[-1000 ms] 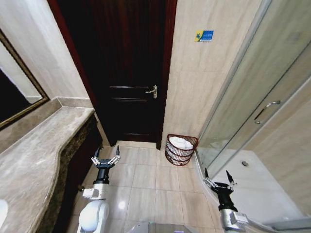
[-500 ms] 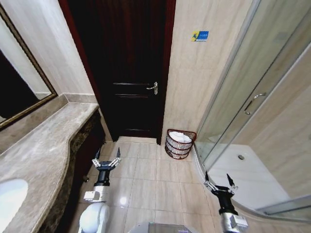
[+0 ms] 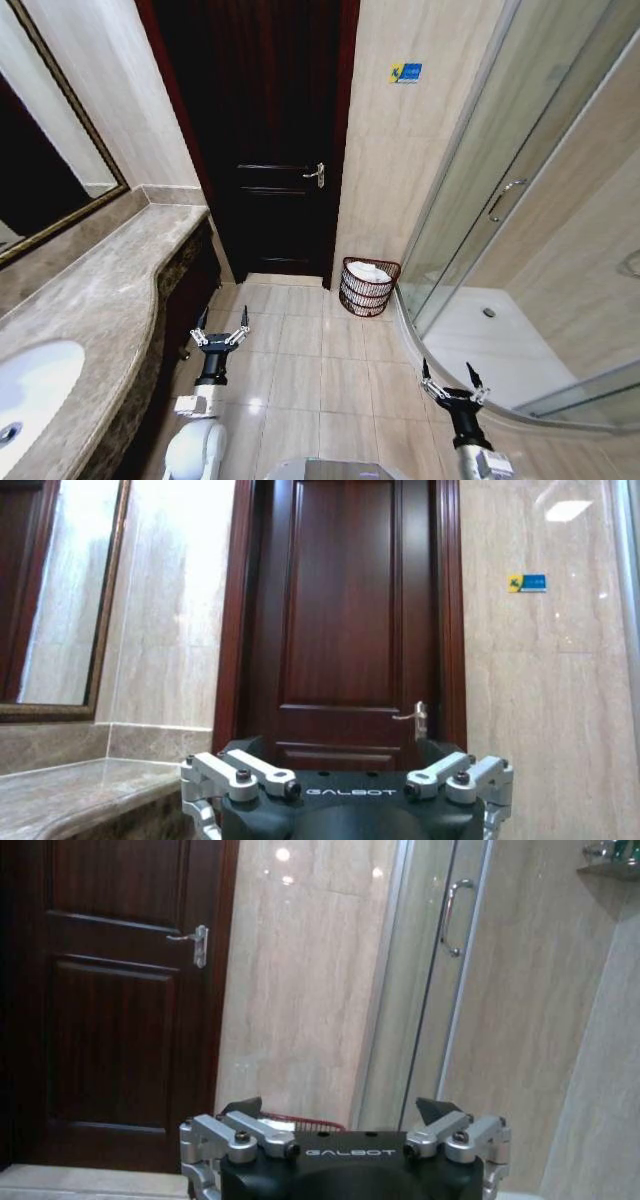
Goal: Discard the used towel into the hamper.
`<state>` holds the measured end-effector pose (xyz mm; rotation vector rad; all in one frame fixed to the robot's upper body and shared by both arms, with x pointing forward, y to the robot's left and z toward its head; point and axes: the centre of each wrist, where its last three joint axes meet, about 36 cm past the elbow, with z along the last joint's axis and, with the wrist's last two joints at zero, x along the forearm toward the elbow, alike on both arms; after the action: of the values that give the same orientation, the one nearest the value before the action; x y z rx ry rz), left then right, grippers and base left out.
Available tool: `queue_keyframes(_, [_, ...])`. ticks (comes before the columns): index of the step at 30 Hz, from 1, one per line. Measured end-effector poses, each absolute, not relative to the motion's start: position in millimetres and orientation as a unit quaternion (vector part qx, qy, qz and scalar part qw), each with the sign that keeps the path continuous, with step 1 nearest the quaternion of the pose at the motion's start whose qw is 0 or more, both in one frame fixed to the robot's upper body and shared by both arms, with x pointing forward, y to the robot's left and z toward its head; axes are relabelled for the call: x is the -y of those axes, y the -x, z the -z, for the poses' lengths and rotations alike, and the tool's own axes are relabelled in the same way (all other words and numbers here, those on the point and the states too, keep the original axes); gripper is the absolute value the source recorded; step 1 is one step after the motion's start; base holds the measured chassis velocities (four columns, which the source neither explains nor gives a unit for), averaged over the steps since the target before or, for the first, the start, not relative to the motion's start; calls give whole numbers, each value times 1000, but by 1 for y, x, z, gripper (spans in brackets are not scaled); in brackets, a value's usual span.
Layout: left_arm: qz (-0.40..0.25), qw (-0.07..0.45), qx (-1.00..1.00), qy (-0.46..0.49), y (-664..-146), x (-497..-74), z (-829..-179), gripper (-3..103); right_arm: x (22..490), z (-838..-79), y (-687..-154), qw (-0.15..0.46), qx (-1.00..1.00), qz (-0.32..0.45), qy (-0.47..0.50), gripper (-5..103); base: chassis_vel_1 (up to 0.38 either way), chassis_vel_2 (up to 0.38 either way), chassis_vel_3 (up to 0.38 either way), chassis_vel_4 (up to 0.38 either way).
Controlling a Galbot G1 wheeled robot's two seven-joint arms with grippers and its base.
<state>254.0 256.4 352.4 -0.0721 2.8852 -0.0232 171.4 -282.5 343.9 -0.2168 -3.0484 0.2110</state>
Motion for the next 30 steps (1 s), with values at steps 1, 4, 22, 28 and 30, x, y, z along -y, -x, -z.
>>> queue_keyframes(1, [8,127,-992,25,-254,-256,-352,100,282,-344,-171,39,994,-69,71,100,144,-125,-142,129])
queue_keyframes(4, [2,120,-993,20,-253,-256,-353,100,282,-346,-172,36,995,-64,71,100,115,-132,-125,138])
queue_keyframes(22, [-4,130,-991,18,-263,-253,-343,100,286,-353,-169,28,994,-62,81,100,100,-96,-91,107])
queue_keyframes(28, [-5,132,-991,19,-261,-253,-343,100,288,-353,-166,22,994,-56,87,100,53,-52,-44,76])
queue_keyframes(30, [-4,131,-991,16,-258,-252,-344,100,288,-355,-165,18,995,-52,89,100,0,0,0,0])
